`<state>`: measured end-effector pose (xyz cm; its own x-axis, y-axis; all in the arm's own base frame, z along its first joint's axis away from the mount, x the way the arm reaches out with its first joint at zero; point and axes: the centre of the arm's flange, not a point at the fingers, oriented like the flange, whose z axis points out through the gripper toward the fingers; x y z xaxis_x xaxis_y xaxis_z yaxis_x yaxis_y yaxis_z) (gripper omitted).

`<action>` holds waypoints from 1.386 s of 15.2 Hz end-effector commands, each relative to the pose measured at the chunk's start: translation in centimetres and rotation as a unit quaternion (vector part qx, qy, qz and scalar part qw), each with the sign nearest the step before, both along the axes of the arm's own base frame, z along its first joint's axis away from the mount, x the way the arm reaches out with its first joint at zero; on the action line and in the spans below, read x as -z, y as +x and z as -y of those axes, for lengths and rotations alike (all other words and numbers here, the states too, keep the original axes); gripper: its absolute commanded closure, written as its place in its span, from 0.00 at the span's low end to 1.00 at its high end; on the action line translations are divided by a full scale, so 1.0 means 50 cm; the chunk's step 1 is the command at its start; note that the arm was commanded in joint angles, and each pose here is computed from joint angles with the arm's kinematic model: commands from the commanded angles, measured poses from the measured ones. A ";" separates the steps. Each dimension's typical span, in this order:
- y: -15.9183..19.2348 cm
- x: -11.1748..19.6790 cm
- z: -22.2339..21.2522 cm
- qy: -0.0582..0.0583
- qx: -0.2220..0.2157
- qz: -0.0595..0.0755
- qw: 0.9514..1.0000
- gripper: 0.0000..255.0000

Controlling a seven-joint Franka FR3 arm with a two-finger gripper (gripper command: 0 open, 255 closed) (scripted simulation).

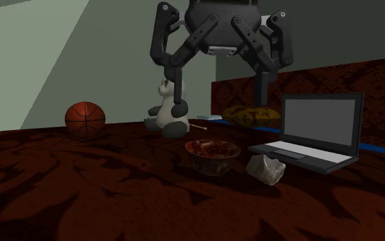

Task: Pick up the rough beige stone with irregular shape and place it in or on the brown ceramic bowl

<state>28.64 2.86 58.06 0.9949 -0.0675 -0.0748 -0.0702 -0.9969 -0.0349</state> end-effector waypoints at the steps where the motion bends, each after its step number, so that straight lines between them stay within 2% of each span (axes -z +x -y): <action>1: 0.000 0.000 0.000 0.000 0.000 0.000 1.000 0.00; 6: 0.119 0.034 0.090 0.038 0.049 -0.016 0.998 0.00; 11: 0.227 0.078 0.188 0.076 0.097 -0.032 0.992 0.00; 16: 0.324 0.133 0.292 0.114 0.145 -0.047 0.982 0.00; 21: 0.408 0.199 0.400 0.151 0.192 -0.063 0.968 0.00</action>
<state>48.16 -16.14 48.74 0.8916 -0.3733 -0.2563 -0.4378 -0.8551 -0.2776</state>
